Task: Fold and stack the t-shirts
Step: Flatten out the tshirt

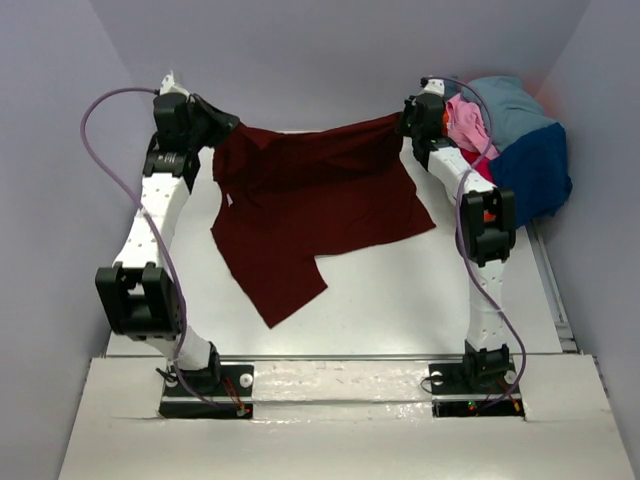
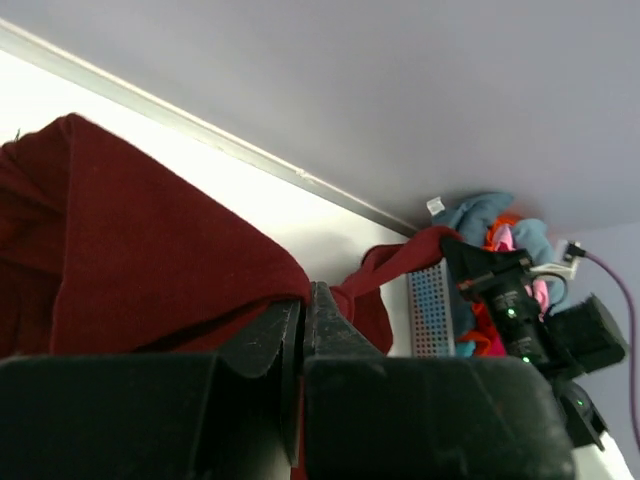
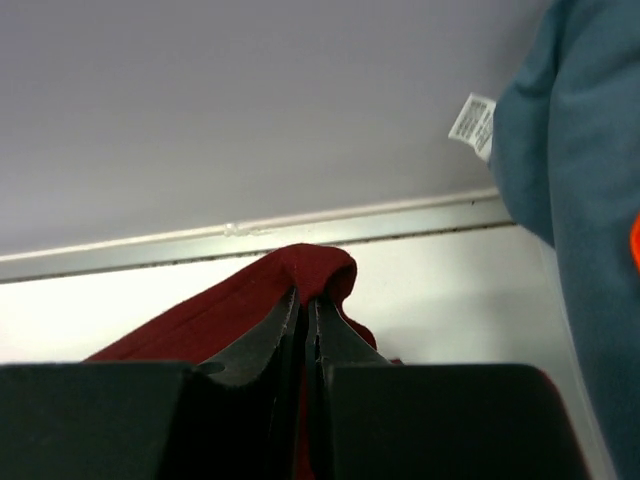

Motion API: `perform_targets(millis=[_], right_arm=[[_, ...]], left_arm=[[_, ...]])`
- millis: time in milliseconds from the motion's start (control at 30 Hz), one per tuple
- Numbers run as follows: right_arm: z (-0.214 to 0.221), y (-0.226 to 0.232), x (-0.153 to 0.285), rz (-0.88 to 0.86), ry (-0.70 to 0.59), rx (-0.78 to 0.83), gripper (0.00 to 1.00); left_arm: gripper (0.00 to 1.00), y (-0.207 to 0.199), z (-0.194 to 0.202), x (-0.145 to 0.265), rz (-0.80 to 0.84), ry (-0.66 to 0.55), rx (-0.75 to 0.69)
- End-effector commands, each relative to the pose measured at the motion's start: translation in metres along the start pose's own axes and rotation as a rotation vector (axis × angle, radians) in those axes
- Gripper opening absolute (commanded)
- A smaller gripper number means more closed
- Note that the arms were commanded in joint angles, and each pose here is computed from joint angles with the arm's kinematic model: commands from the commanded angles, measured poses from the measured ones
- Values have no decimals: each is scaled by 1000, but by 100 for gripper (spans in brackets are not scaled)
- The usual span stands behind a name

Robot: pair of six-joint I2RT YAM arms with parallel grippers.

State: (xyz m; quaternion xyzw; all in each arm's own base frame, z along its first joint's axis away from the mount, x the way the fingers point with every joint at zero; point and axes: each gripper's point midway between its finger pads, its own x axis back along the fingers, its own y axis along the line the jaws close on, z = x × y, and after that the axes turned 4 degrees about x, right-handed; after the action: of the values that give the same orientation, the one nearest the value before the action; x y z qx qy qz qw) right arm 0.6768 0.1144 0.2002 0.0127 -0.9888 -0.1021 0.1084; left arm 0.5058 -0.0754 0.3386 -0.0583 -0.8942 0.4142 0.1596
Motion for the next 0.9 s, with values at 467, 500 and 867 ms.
perform_targets(millis=[467,500,867], right_arm=[[-17,-22,14,68,30,-24,7],[-24,-20,11,60,12,-17,7],[-22,-6,-31,-8,-42,-19,7]], left_arm=[[6,46,-1,-19,-111,-104,23],[6,41,-8,-25,-102,-116,12],[6,26,-71,-122,-31,-203,-57]])
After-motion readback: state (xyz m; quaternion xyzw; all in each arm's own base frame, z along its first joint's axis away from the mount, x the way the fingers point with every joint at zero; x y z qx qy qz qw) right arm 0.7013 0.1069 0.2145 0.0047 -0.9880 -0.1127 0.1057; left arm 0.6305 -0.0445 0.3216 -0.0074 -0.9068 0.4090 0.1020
